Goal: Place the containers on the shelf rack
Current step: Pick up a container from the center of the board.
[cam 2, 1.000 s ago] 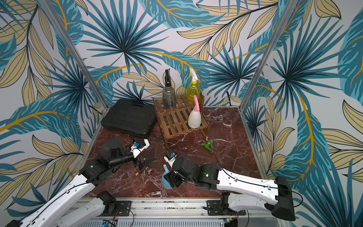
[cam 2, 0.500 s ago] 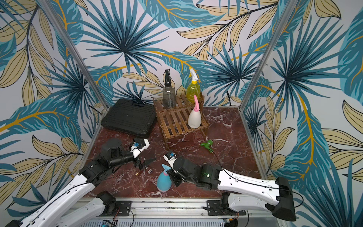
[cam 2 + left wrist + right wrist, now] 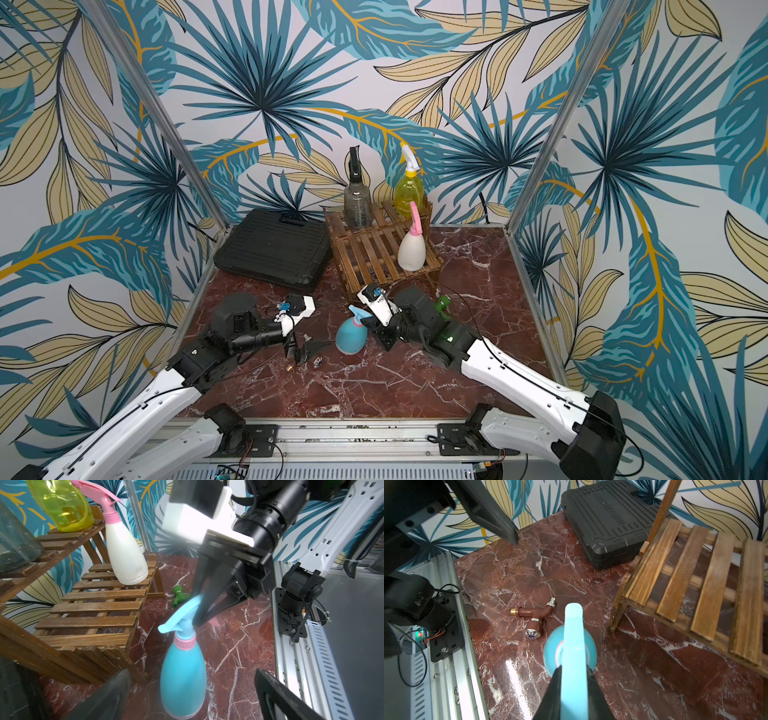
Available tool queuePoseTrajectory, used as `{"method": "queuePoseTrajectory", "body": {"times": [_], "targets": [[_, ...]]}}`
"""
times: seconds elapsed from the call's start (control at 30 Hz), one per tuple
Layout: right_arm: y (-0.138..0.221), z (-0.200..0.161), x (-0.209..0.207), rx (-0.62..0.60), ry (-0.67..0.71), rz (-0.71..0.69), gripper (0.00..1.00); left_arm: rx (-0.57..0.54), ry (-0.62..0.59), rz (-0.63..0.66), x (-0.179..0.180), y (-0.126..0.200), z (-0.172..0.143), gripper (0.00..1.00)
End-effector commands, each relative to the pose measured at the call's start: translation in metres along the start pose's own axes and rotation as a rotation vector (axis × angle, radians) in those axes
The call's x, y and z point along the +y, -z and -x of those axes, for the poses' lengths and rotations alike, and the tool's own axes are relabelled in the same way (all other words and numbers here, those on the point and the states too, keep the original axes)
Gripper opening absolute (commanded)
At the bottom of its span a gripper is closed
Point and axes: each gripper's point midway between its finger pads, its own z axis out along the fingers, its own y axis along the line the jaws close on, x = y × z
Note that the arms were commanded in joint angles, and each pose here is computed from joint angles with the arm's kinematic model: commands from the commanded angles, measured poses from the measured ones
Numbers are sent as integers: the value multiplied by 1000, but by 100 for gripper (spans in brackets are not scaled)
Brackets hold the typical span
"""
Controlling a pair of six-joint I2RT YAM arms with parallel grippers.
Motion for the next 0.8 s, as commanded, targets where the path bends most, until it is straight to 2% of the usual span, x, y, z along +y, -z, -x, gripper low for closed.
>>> {"method": "queuePoseTrajectory", "body": {"times": [0.0,0.1,0.2,0.4,0.6,0.77], "targets": [[15,39,20,-123,163,162,0,10,10,-63,-7,-3,4,100],[28,54,21,-163,218,226,0,24,7,-80,-6,-6,2,100],[36,63,23,-180,274,262,0,35,2,-36,3,-7,0,100],[39,62,29,-138,367,307,0,23,-4,-1,9,-6,-2,100],[43,63,36,-87,388,368,0,39,19,-64,-1,-9,-10,100],[52,72,25,-110,411,347,0,26,38,-159,-14,-11,-9,100]]}}
